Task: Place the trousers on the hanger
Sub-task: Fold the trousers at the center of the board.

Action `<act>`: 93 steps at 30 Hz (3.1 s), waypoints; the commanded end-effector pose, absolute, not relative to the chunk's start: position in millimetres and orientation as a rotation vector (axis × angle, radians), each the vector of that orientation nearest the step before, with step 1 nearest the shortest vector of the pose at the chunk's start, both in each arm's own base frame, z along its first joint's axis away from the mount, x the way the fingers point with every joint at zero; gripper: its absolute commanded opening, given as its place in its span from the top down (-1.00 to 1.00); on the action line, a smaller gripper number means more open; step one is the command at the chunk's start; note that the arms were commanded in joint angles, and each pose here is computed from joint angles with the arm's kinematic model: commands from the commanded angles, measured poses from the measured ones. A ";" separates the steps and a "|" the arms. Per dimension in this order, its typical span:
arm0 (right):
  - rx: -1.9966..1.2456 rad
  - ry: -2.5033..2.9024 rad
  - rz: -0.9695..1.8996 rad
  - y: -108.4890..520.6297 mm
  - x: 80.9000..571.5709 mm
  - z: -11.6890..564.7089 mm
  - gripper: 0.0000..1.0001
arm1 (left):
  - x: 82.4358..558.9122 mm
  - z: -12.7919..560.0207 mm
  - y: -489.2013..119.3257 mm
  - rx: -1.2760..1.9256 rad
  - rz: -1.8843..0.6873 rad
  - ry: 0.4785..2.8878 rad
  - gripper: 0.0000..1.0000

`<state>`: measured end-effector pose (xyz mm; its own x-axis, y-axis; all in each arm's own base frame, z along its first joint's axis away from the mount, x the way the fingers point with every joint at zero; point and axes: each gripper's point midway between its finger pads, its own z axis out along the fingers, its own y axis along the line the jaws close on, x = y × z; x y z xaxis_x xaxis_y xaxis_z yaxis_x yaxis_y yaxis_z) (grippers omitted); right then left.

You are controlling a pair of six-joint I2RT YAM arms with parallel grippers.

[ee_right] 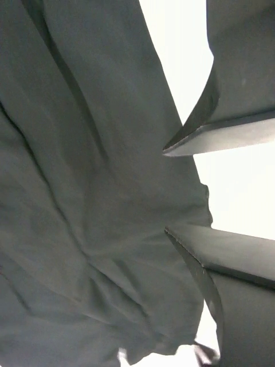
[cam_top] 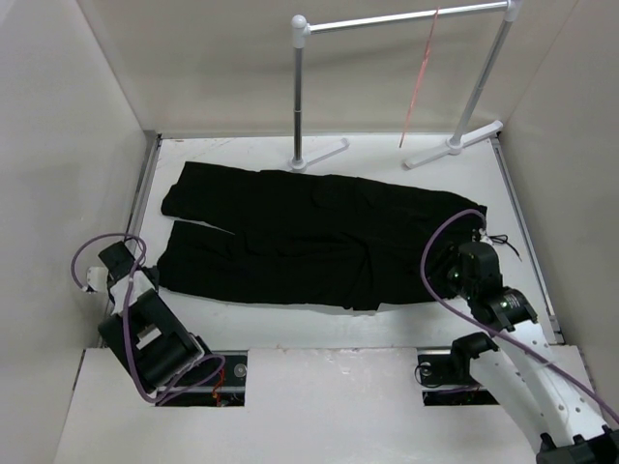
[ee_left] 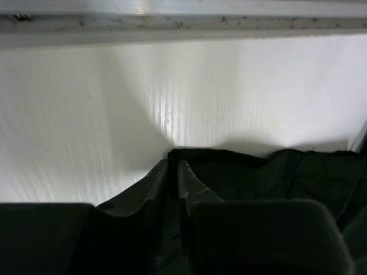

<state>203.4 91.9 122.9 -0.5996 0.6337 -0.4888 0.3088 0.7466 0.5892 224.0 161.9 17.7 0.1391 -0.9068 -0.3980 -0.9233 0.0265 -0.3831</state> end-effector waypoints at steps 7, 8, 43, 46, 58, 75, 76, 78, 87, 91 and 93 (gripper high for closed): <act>1.173 2.066 0.200 -7.5 222.2 98.6 -0.13 | 219.0 100.0 145.1 -1.843 0.068 1.564 0.94; 1.219 2.052 0.158 -17.6 222.2 96.3 -0.11 | 224.0 110.0 143.5 -1.817 0.078 1.561 0.94; 1.387 2.029 0.021 -49.4 214.8 82.8 0.94 | 232.5 172.8 156.5 -1.771 0.108 1.501 1.00; 1.326 2.054 0.018 -36.1 201.4 93.8 0.93 | 220.0 197.4 164.4 -1.755 0.173 1.511 1.00; 1.202 2.087 -0.017 -41.4 216.1 122.8 0.97 | 243.6 255.3 202.1 -1.559 0.480 1.603 1.00; 1.344 1.976 0.046 -98.2 341.3 167.9 0.94 | 429.7 272.5 209.4 -1.183 0.593 1.818 0.98; 1.347 1.979 0.034 -102.5 351.4 167.1 0.93 | 440.1 267.7 208.6 -1.176 0.589 1.828 0.98; 1.349 1.999 0.015 -110.0 373.0 163.2 0.94 | 460.4 259.9 207.4 -1.163 0.571 1.837 0.98; 1.329 2.084 -0.038 -125.1 453.8 141.6 0.90 | 539.0 233.5 208.3 -1.142 0.494 1.804 0.98; 1.315 2.107 -0.090 -131.3 478.9 130.6 0.88 | 576.6 235.6 207.9 -1.125 0.416 1.736 0.95; 1.313 2.111 -0.110 -135.1 485.1 126.9 0.77 | 592.1 238.2 208.0 -1.117 0.378 1.700 0.82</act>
<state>477.8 -102.2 106.3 -0.3457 0.8215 -0.4535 0.8064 0.5072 0.3040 570.3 184.1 182.6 -0.2398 -0.5412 -0.8059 -0.8257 0.5504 -0.1239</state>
